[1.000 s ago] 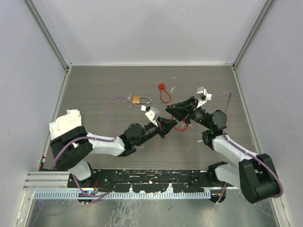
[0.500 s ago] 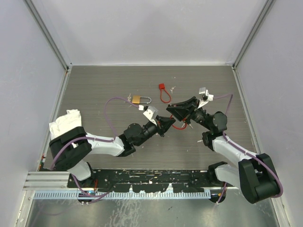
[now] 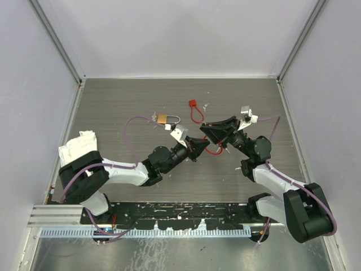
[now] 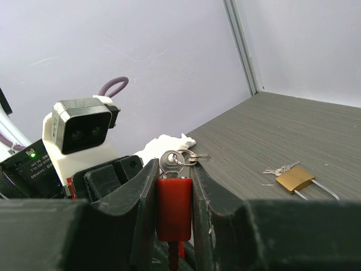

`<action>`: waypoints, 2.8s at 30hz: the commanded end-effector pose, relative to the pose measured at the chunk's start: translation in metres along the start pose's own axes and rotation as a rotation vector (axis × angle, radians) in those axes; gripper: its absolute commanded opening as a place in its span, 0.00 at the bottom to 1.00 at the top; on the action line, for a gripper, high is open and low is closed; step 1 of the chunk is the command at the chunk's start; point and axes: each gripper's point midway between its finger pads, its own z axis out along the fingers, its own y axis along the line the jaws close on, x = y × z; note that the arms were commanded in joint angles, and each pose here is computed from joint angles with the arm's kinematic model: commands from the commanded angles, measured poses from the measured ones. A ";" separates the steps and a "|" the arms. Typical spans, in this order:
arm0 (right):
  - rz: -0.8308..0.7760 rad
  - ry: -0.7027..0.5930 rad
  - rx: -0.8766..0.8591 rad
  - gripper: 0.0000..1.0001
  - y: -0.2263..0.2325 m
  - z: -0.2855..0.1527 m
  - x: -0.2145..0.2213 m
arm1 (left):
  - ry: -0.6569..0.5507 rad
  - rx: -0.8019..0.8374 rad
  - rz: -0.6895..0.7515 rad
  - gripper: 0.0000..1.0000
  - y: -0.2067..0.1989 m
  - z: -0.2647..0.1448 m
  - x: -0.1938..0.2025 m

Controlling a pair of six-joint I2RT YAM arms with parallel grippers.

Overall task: Lock with the key
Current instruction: Lock the lock.

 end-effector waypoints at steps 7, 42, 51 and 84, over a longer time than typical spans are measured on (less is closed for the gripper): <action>0.055 0.144 -0.013 0.01 0.000 -0.011 0.040 | -0.403 0.219 -0.081 0.00 -0.056 0.001 -0.131; 0.021 0.136 -0.043 0.01 0.007 -0.008 0.032 | -0.380 0.311 -0.384 0.00 -0.077 0.017 -0.138; 0.019 0.143 -0.043 0.01 0.006 -0.008 0.032 | -0.439 0.232 -0.326 0.00 -0.062 0.003 -0.152; -0.145 0.365 -0.154 0.40 0.011 -0.001 0.027 | -0.175 0.204 0.130 0.00 -0.036 -0.024 -0.078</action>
